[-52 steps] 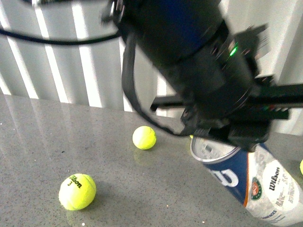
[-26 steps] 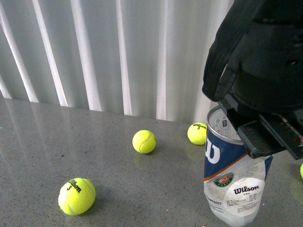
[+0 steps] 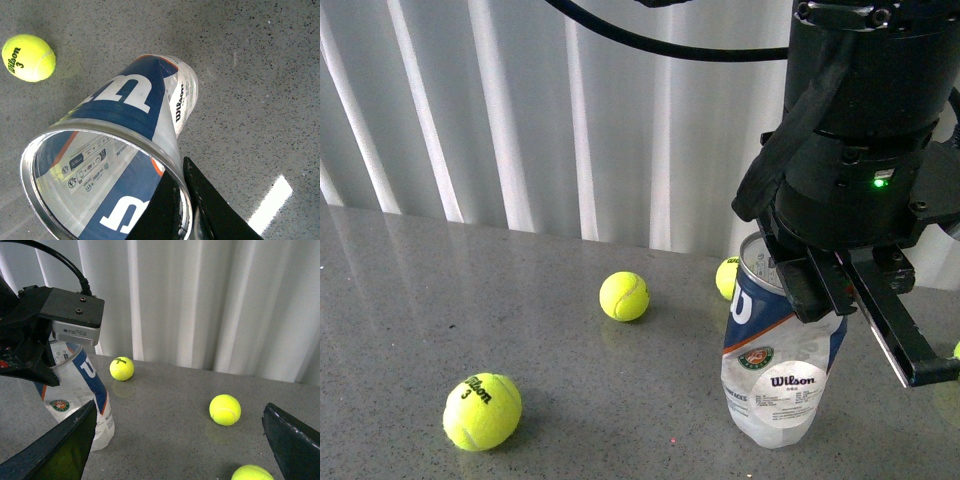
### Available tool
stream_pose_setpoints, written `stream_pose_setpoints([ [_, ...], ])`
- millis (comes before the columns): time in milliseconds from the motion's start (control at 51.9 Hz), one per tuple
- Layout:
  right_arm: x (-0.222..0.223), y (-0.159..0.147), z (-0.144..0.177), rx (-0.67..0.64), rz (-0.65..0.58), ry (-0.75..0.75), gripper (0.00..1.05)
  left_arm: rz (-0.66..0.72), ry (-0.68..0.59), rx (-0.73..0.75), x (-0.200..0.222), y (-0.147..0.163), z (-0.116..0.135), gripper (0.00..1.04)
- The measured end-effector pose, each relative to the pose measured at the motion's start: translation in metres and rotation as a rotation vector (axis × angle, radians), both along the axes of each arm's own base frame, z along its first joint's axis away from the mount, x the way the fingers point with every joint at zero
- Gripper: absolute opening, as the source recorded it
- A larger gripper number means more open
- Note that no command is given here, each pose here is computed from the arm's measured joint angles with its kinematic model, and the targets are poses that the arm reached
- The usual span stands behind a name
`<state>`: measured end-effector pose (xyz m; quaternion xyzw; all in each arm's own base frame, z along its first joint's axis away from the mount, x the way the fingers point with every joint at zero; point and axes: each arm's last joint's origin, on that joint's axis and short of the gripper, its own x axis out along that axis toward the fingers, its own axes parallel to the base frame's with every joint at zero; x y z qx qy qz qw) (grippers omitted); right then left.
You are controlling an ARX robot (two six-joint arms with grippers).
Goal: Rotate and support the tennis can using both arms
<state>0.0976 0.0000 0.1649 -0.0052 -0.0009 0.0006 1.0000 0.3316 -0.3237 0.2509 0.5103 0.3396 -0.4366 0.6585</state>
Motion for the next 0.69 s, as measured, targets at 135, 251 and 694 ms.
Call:
stream_pose_setpoints([
  [135,0.0000,0.0000,0.0000,0.000,0.000,0.000,0.98,-0.008,-0.001,0.012,0.0024,0.0002,-0.0026,0.04],
  [251,0.0000,0.0000,0.0000,0.000,0.000,0.000,0.98,-0.019,0.009,0.015,0.0009,-0.0008,-0.0036,0.04],
  [694,0.0000,0.0000,0.0000,0.000,0.000,0.000,0.98,-0.037,0.027,0.024,-0.0047,-0.0043,-0.0082,0.04],
])
